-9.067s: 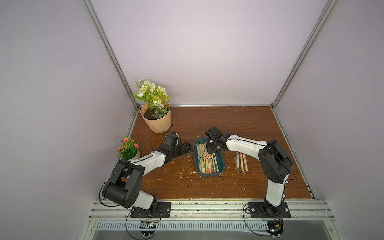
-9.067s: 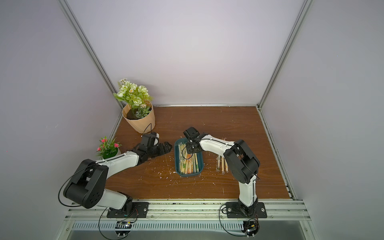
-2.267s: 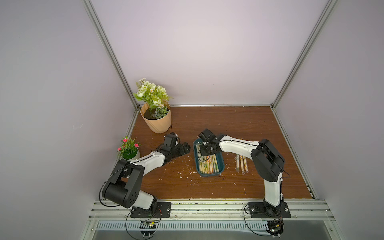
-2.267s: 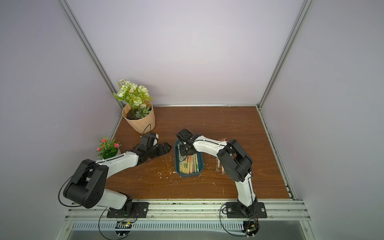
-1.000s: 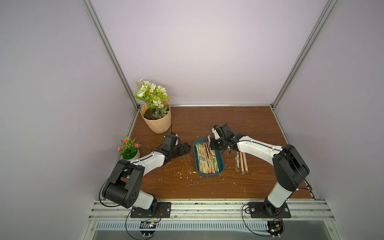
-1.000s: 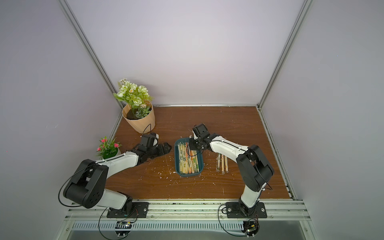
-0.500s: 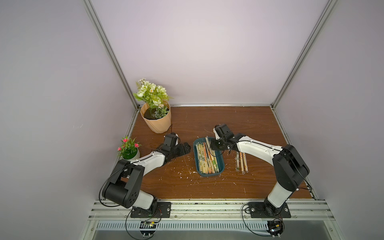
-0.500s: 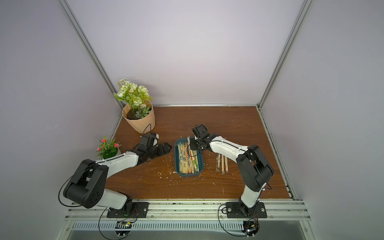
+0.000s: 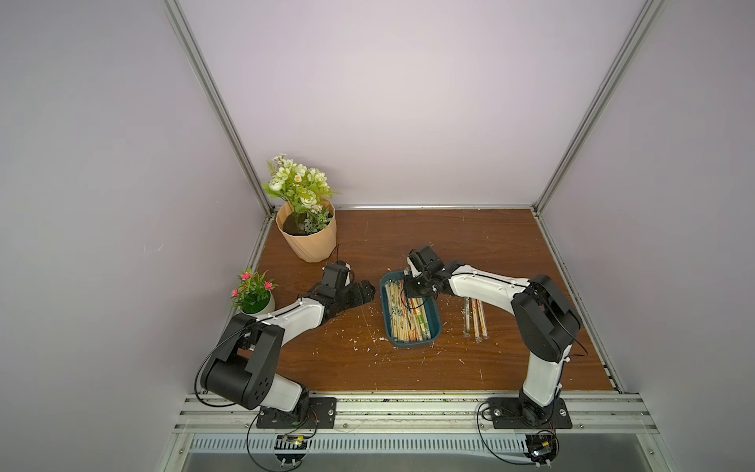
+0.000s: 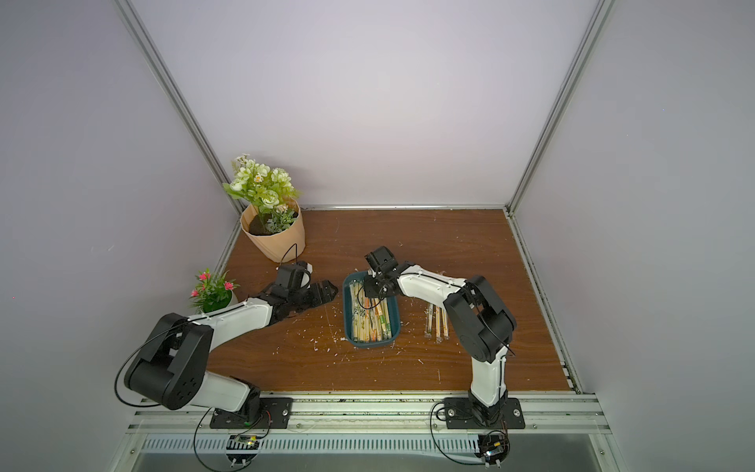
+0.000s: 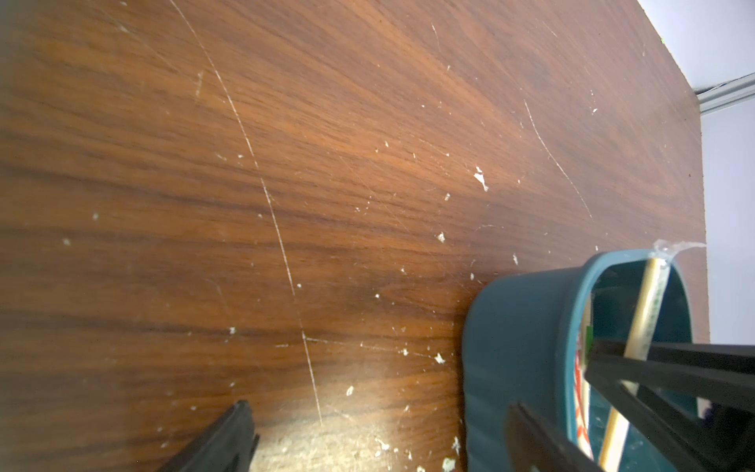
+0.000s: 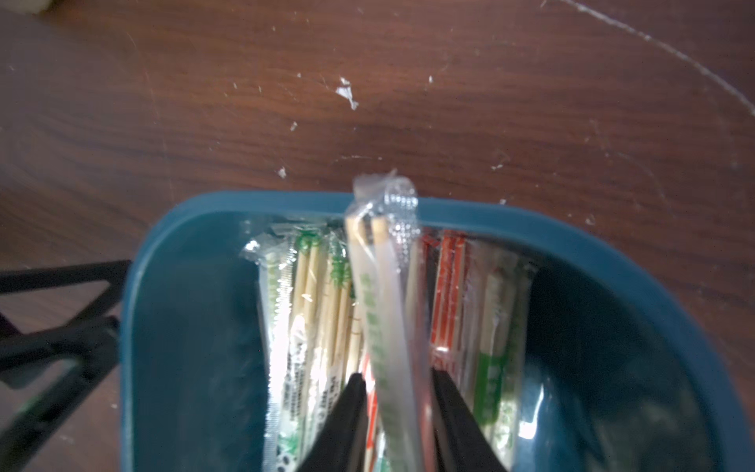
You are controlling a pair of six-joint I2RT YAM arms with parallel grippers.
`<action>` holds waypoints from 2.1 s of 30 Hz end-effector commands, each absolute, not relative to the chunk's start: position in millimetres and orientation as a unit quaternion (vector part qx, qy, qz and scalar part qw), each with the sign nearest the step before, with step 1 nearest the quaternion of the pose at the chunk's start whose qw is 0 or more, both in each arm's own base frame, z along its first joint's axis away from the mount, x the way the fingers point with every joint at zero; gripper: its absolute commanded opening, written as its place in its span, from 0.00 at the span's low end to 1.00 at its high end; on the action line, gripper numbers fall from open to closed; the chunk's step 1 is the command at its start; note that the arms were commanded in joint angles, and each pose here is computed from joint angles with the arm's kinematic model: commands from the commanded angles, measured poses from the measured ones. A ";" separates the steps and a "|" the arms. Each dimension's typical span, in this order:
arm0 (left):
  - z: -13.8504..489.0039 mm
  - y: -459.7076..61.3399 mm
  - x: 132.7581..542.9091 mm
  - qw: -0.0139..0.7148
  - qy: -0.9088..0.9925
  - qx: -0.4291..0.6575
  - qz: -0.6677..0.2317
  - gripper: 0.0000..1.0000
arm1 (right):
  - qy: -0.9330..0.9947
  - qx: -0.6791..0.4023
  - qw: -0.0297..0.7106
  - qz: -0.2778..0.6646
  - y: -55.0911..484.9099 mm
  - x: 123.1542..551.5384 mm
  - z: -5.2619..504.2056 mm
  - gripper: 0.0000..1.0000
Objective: Take the paired disposable chopsticks out of the storage box
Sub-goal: Pick up the paired disposable chopsticks from the storage box, then place the paired disposable chopsticks at the center of the board.
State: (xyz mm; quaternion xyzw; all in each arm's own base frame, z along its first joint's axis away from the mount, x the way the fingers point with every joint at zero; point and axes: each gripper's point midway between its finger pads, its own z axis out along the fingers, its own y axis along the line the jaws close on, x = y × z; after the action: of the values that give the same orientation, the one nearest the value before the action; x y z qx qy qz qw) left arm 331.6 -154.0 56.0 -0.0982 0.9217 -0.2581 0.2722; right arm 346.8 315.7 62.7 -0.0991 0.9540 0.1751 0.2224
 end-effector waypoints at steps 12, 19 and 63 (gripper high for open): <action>66.6 -155.4 339.6 0.284 0.916 -0.091 -0.267 0.98 | 0.933 -0.091 0.297 0.180 295.0 354.8 144.8 0.03; 71.5 -155.7 338.9 0.286 0.916 -0.087 -0.268 0.98 | 0.932 -0.063 0.321 0.158 251.6 371.1 165.8 0.02; 70.3 -156.3 338.5 0.283 0.917 -0.088 -0.268 0.98 | 0.966 0.002 0.259 -0.008 139.9 375.1 77.1 0.31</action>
State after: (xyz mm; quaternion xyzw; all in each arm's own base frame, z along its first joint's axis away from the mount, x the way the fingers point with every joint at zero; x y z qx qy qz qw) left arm 333.8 -156.8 63.4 -0.0900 0.9194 -0.2641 0.2772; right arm 368.1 139.2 47.0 -0.0033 0.9733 -0.0186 0.2287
